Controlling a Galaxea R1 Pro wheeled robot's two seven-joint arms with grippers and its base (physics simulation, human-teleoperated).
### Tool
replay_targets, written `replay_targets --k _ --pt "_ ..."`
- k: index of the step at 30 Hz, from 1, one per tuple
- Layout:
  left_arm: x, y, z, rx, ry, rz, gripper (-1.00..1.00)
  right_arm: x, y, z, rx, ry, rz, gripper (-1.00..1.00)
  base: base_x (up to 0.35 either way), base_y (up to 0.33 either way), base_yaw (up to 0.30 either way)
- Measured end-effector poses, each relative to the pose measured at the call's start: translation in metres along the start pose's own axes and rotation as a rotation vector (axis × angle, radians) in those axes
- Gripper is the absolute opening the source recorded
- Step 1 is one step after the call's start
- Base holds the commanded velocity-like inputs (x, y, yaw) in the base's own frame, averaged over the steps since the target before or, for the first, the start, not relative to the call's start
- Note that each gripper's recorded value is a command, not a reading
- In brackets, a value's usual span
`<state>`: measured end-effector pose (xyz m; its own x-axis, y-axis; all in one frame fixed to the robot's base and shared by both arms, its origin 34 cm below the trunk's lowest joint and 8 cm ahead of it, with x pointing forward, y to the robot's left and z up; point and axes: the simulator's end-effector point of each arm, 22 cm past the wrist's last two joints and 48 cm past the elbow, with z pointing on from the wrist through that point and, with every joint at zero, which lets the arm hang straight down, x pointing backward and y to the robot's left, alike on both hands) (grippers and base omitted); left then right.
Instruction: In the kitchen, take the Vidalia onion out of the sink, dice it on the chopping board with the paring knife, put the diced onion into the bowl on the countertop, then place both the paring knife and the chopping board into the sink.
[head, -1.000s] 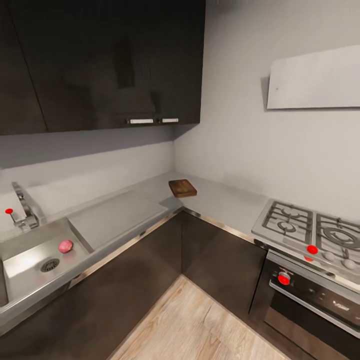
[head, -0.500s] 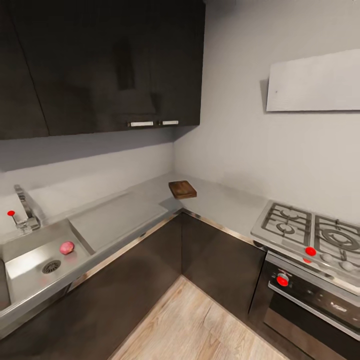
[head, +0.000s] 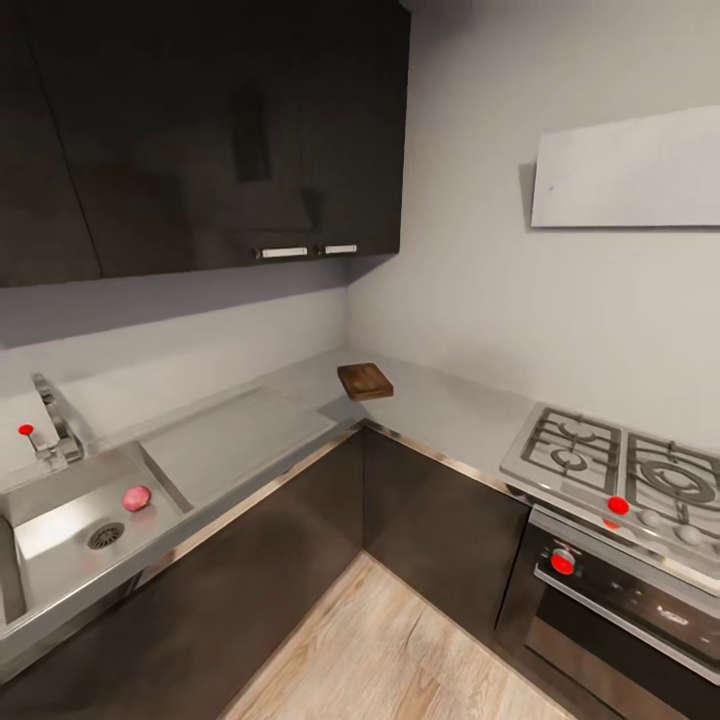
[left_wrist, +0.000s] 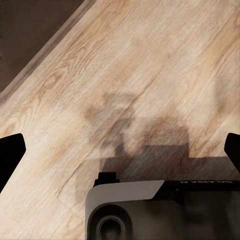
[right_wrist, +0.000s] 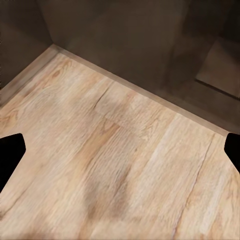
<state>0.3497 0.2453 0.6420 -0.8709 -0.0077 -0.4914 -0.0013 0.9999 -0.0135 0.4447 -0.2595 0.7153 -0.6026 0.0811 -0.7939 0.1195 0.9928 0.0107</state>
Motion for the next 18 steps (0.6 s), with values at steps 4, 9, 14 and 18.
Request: replay_targets --k 4,9,14,18 --pt "-0.001 0.000 -0.004 0.000 -0.001 0.000 1.00 -0.002 0.000 -0.003 -0.001 0.000 -0.001 1.00 0.000 0.000 0.000" --pt "-0.001 0.000 -0.008 0.000 0.000 0.000 1.00 -0.004 0.000 -0.007 -0.002 0.001 -0.001 1.00 0.000 0.000 0.000" --pt "-0.002 0.000 -0.013 0.000 -0.001 0.000 1.00 -0.006 0.000 -0.011 -0.002 0.001 -0.002 1.00 0.000 0.000 0.000" --pt "-0.002 0.000 -0.016 -0.001 -0.001 0.000 1.00 -0.008 0.000 -0.014 -0.002 0.001 -0.002 1.00 0.000 0.000 0.000"
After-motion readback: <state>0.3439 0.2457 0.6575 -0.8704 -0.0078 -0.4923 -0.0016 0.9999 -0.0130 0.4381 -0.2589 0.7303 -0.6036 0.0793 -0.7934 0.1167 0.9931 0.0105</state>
